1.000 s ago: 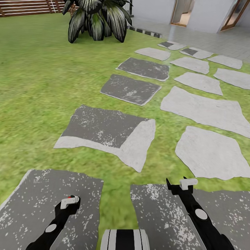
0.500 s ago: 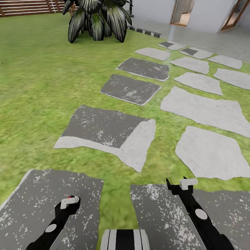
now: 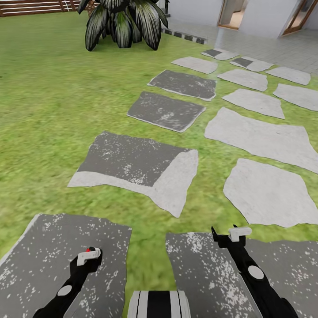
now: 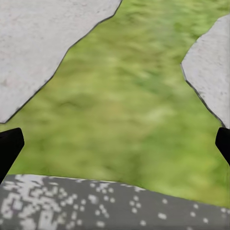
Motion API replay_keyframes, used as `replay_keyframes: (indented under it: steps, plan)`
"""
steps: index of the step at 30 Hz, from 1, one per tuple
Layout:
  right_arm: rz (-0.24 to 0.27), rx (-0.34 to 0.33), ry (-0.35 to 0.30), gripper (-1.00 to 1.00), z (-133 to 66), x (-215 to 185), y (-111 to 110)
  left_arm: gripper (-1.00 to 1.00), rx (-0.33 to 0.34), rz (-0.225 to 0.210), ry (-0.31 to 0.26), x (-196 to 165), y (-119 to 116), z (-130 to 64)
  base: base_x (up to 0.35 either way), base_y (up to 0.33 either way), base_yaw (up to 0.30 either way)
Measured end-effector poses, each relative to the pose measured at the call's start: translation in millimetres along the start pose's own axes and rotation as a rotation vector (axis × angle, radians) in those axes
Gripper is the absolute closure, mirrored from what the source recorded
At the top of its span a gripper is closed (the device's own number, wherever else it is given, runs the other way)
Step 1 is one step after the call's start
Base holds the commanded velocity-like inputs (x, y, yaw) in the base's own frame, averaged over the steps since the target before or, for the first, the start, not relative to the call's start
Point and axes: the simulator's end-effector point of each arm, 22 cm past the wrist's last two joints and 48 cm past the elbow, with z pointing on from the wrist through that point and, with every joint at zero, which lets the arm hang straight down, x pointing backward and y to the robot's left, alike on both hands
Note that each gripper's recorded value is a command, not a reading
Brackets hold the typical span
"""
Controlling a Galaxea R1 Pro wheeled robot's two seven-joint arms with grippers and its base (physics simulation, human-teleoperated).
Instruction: In the garden, pick up the pesticide atomizer on the floor and spray pesticide onto both trees until each tree trunk is fully covered.
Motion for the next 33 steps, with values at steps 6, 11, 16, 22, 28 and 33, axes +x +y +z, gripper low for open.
replay_keyframes:
  steps: [6, 11, 16, 22, 28, 33]
  plan:
    - [0.0, 0.0, 0.0, -1.0, 0.0, 0.0, 0.0, -1.0, 0.0, 0.001, -0.032, -5.5, 0.1, -1.1, 0.0, 0.0, 0.0]
    - [0.0, 0.0, 0.001, -1.0, 0.0, 0.1, 0.0, -1.0, 0.0, 0.0, -0.036, -5.9, 0.2, -1.3, 0.0, 0.0, 0.0]
    - [0.0, 0.0, 0.0, -1.0, 0.0, 0.1, 0.0, -1.0, 0.0, 0.0, -0.036, -5.9, 0.3, -1.3, 0.0, 0.0, 0.0]
    - [0.0, 0.0, 0.0, -1.0, 0.0, 0.0, 0.0, 1.0, -0.002, -0.001, -0.039, -6.4, 0.4, -1.4, 0.0, 0.0, 0.0]
    - [0.0, 0.0, 0.001, -1.0, 0.0, 0.2, 0.0, 1.0, -0.006, -0.007, -0.037, -6.1, 1.8, -1.4, 0.0, 0.0, 0.0]
    - [0.0, 0.0, 0.0, -1.0, 0.0, 0.0, 0.0, 1.0, -0.005, -0.007, -0.038, -6.5, 1.7, -1.3, 0.0, 0.0, 0.0]
